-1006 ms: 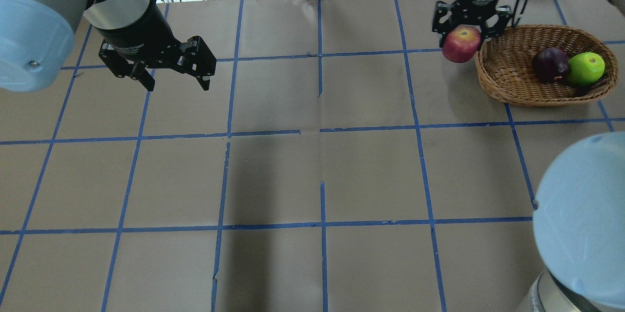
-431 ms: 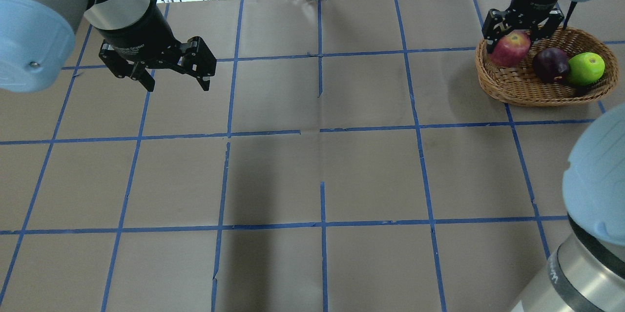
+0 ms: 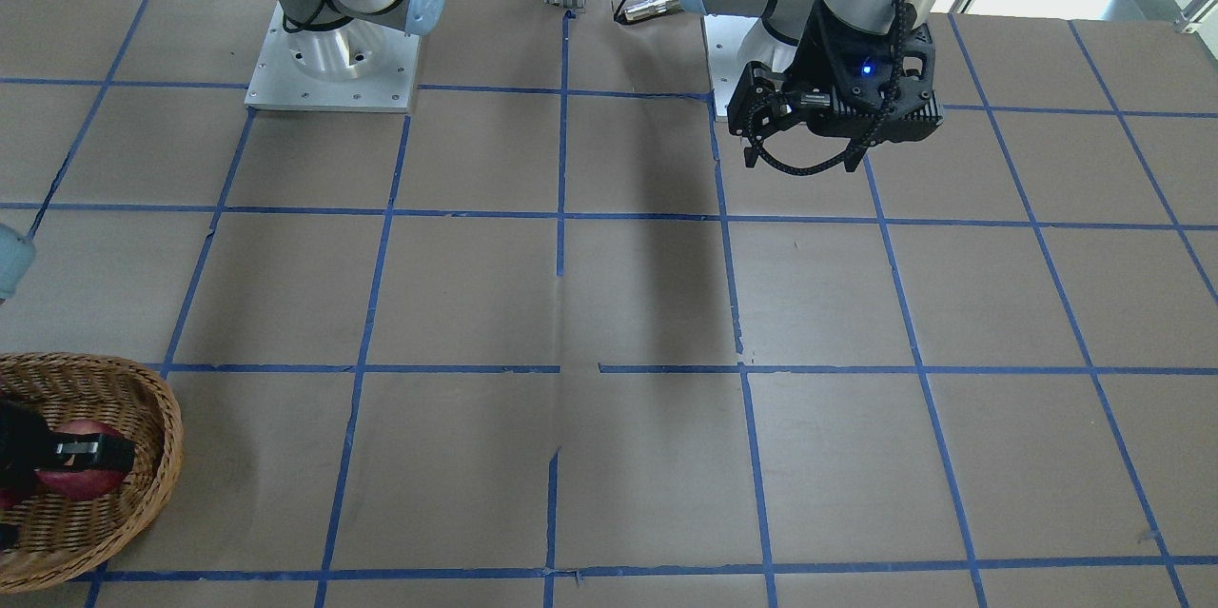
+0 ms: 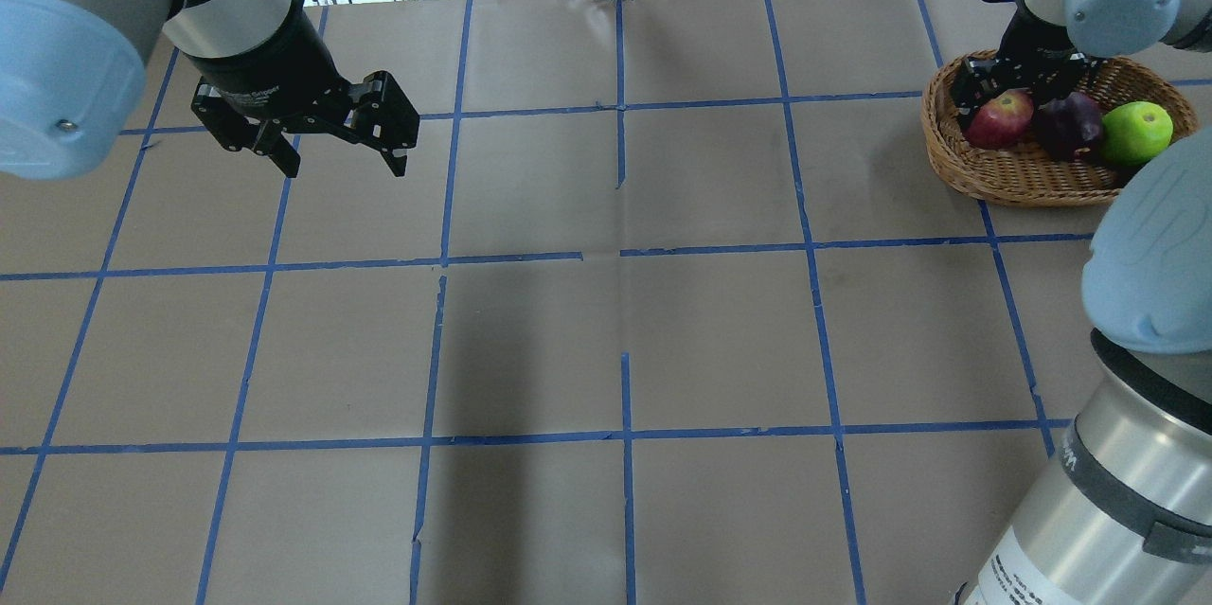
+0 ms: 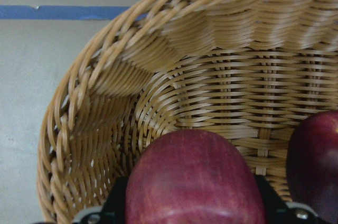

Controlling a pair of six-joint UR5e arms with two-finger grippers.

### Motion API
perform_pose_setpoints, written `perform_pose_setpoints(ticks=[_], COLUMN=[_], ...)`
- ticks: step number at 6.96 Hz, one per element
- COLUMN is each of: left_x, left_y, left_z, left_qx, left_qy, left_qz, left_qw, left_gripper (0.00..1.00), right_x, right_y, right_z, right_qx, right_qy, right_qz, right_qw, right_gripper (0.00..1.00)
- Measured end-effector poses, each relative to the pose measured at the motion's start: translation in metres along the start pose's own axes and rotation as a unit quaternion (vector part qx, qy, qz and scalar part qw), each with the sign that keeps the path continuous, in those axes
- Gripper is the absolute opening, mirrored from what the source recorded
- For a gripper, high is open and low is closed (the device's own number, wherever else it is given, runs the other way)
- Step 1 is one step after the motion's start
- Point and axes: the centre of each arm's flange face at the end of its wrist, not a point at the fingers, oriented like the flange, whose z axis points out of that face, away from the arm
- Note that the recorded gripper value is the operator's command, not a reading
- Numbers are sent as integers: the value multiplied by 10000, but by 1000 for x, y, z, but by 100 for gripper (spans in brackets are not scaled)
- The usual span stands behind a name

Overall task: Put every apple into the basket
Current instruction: 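Carry the red apple into the basket with the right gripper, then open the right gripper and lift it from the basket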

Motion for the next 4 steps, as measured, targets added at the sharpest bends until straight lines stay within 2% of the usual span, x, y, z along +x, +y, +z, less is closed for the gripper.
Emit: perform_pose_setpoints(ticks=[1, 2, 4], left_x=[0, 0, 0], left_y=[0, 0, 0], left_z=[0, 0, 0], left_qx=[2, 3, -4], left_qy=[2, 7, 9], left_qz=[0, 0, -3], left_qw=[10000, 10000, 10000], left_gripper=[100, 100, 100], right_x=[8, 19, 27], right_y=[-3, -3, -2], right_z=[13, 21, 17], right_qx=[-26, -45, -50], right_qy=[19, 40, 22], right_qz=[23, 84, 160], right_qw=[10000, 9999, 9999], right_gripper=[87, 100, 100])
